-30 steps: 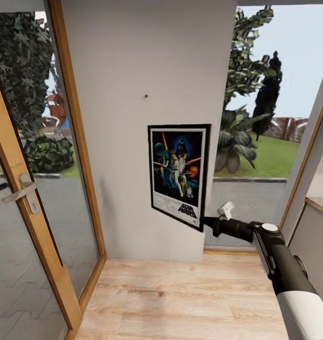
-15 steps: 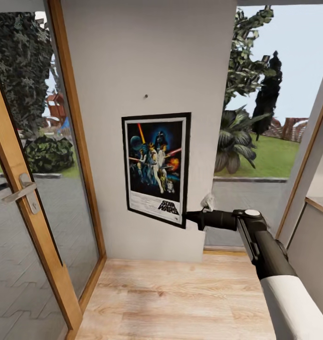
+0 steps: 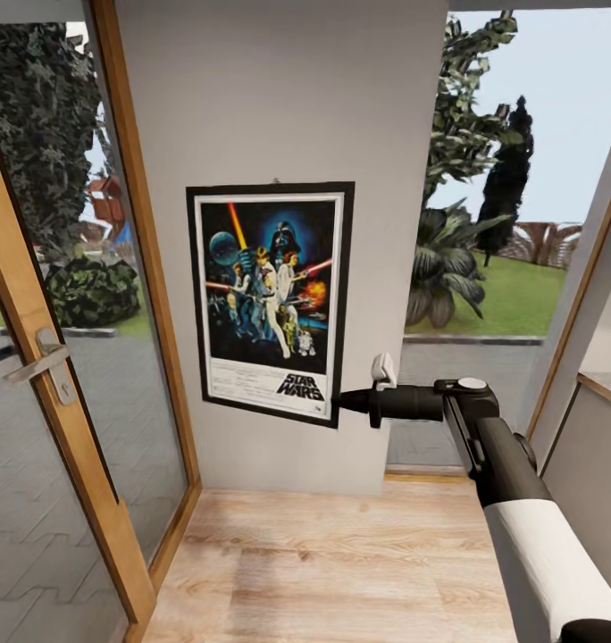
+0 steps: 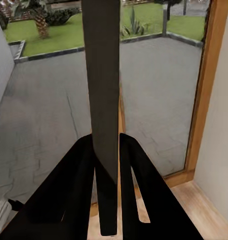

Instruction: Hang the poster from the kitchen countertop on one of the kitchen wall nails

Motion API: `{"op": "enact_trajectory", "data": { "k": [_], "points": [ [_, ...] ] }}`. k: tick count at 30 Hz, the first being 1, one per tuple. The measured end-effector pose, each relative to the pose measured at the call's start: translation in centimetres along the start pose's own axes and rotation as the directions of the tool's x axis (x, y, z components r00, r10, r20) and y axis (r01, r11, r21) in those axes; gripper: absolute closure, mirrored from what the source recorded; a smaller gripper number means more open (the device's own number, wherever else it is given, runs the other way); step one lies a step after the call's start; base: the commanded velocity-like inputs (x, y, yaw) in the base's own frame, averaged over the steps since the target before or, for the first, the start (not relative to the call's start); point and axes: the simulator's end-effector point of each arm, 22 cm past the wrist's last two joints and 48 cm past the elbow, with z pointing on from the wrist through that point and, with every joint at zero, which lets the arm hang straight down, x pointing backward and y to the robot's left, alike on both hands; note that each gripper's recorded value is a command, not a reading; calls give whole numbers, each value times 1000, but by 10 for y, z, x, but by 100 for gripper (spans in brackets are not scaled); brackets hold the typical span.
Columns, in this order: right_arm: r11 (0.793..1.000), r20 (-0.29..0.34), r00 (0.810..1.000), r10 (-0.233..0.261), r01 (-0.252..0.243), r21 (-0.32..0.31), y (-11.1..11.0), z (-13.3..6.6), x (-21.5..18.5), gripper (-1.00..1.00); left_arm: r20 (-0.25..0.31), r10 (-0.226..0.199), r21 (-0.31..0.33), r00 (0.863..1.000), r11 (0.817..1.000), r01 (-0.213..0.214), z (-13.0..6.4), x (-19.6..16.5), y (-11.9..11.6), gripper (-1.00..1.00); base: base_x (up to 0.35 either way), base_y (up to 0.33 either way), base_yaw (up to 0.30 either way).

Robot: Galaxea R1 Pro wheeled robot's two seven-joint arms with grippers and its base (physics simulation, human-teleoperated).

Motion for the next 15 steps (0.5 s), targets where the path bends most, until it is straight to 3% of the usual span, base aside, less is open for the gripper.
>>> {"op": "enact_trajectory", "data": {
  "k": [15],
  "points": [
    [999, -2, 1000, 19, -19, -39, 7, -1, -8, 100, -1, -1, 0, 1000, 1000, 1, 0, 0, 0, -100, 0, 0, 0]
  ]
}}
